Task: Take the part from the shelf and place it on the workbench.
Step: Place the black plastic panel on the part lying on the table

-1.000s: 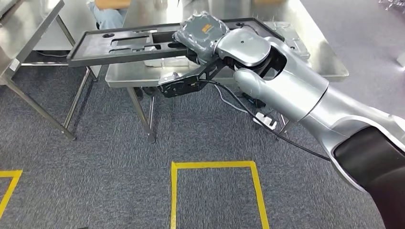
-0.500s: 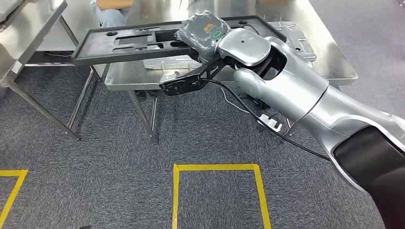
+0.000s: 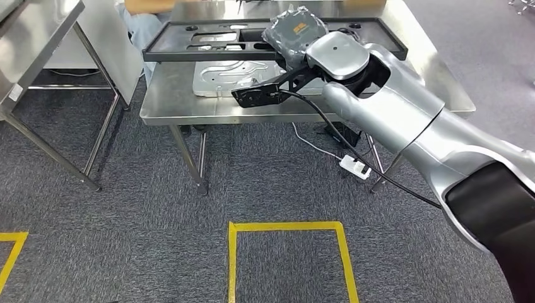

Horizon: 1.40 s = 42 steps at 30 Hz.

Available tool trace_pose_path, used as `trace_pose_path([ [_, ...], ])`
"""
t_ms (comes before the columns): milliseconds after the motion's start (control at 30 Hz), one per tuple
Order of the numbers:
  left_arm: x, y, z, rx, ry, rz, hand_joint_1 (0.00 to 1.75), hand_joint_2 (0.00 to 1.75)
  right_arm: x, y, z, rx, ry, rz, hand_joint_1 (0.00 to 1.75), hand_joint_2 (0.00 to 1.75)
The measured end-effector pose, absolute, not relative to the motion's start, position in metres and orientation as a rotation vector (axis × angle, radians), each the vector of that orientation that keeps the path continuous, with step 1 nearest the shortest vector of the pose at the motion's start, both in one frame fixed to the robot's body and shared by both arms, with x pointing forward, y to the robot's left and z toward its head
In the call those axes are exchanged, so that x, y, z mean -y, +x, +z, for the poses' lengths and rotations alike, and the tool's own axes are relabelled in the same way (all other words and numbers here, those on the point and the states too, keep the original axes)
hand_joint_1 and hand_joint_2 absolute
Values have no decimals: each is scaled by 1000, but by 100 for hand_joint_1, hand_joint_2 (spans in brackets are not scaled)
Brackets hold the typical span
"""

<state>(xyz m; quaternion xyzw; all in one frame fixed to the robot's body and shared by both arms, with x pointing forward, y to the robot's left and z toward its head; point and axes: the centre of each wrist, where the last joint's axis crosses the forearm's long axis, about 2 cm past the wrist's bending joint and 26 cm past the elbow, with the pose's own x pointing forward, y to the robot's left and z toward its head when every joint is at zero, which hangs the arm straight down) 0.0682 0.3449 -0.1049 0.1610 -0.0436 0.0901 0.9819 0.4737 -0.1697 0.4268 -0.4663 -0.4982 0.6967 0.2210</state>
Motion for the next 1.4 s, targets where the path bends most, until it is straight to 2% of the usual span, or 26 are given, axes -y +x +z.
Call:
trace_pose_path([
  [367, -344, 69, -105, 88, 318, 170, 0, 175, 194, 481, 427, 1281, -1332, 1888, 175, 175],
  [1400, -344, 70, -105, 82, 314, 170, 0, 175, 188, 479, 410, 1298, -1261, 1924, 175, 175],
])
